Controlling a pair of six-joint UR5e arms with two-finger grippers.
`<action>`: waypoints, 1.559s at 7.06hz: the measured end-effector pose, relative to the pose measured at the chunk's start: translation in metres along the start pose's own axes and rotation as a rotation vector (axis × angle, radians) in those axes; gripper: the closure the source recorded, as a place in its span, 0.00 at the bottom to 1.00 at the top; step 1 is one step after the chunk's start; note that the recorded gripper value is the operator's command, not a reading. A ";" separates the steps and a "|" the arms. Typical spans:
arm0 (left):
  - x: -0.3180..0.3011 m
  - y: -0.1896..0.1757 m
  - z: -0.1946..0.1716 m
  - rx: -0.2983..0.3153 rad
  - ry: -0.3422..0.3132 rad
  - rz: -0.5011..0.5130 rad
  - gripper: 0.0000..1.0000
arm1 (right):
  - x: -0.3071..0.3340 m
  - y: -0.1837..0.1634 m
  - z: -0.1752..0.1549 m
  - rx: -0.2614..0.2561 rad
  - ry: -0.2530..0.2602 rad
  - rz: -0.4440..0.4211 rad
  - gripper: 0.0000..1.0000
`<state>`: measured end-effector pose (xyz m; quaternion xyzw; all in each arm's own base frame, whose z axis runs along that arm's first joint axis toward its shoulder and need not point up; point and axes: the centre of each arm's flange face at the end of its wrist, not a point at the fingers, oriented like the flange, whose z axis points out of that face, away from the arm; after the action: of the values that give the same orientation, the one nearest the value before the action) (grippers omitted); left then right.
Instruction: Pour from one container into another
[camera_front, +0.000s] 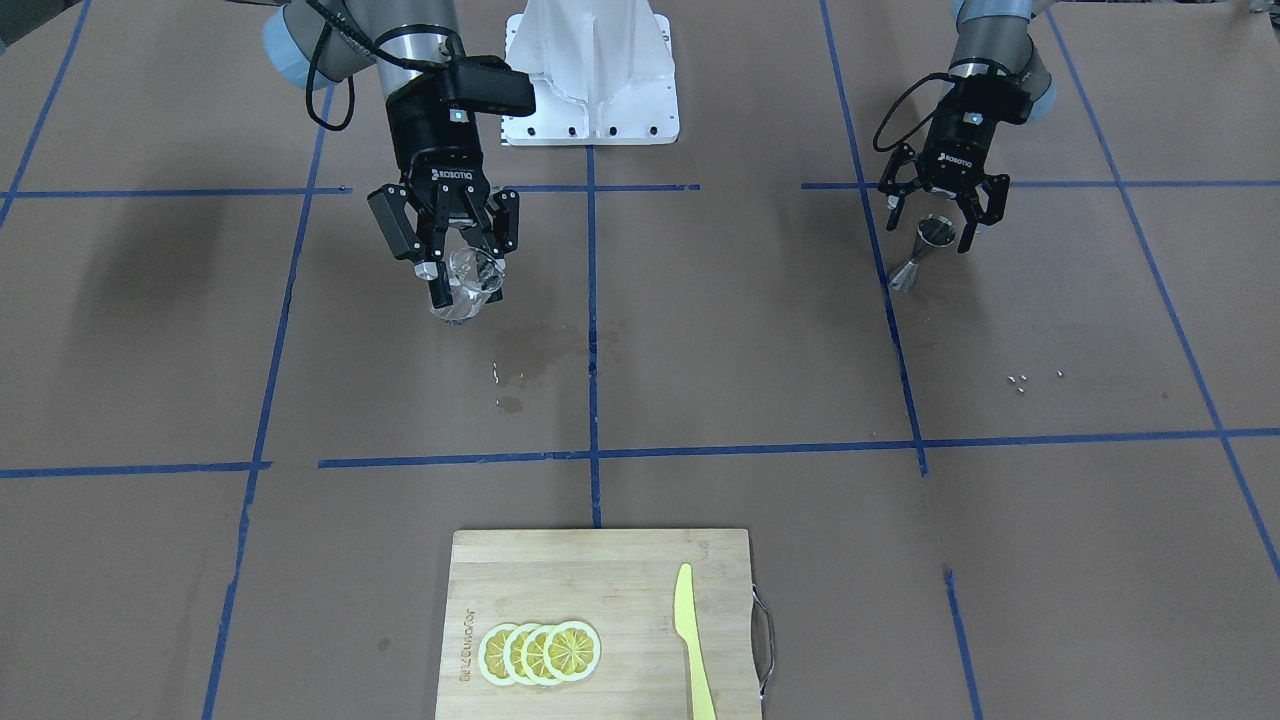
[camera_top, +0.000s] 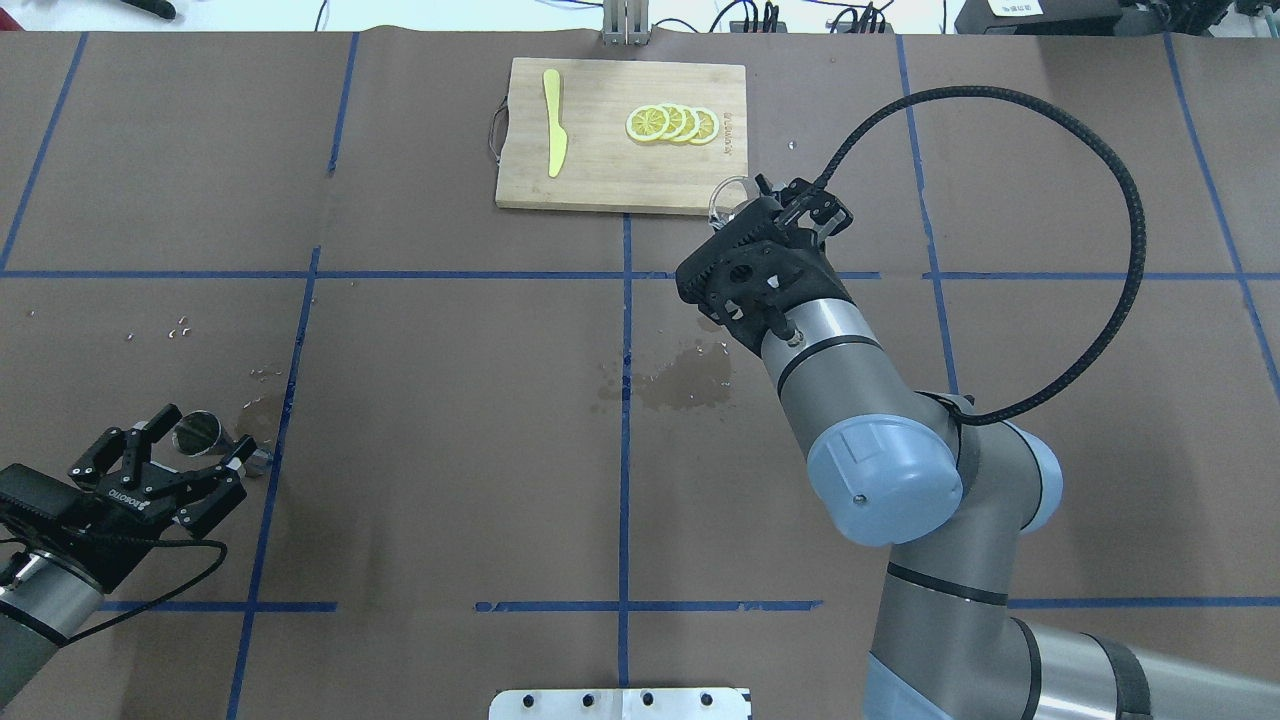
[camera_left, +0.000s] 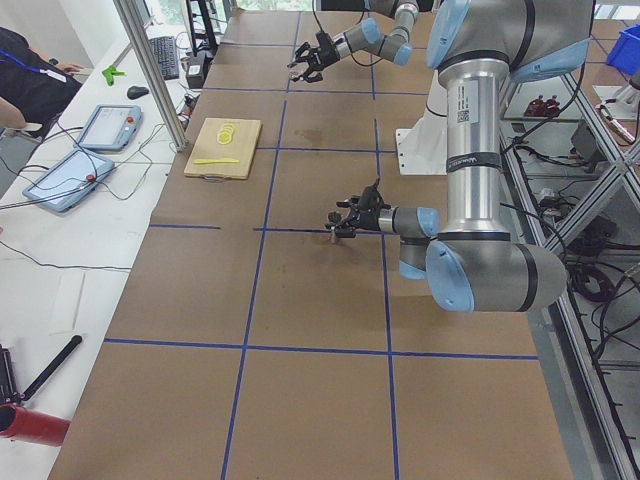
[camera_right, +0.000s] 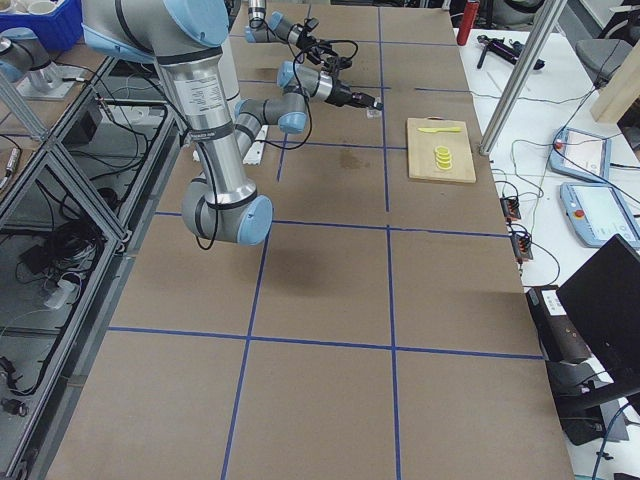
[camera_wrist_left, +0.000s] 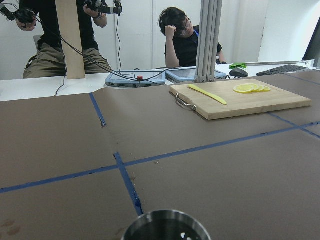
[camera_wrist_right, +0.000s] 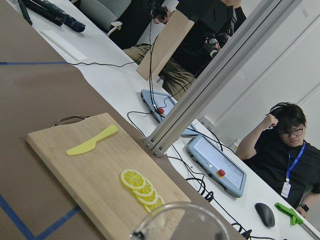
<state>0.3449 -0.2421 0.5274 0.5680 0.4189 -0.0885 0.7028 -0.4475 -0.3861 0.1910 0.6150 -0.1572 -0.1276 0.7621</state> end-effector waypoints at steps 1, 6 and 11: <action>0.000 -0.005 -0.001 0.006 0.000 -0.004 0.01 | 0.000 0.000 0.000 0.000 0.000 0.000 1.00; -0.029 -0.076 0.008 0.098 0.128 0.127 0.01 | 0.000 0.001 0.000 -0.002 0.001 0.000 1.00; -0.174 -0.211 0.044 -0.186 0.301 0.488 0.01 | 0.000 0.003 0.001 -0.004 0.003 -0.004 1.00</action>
<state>0.1293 -0.4130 0.4951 0.5920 0.3757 0.2068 0.6824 -0.4477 -0.3863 0.1943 0.6138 -0.1546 -0.1283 0.7635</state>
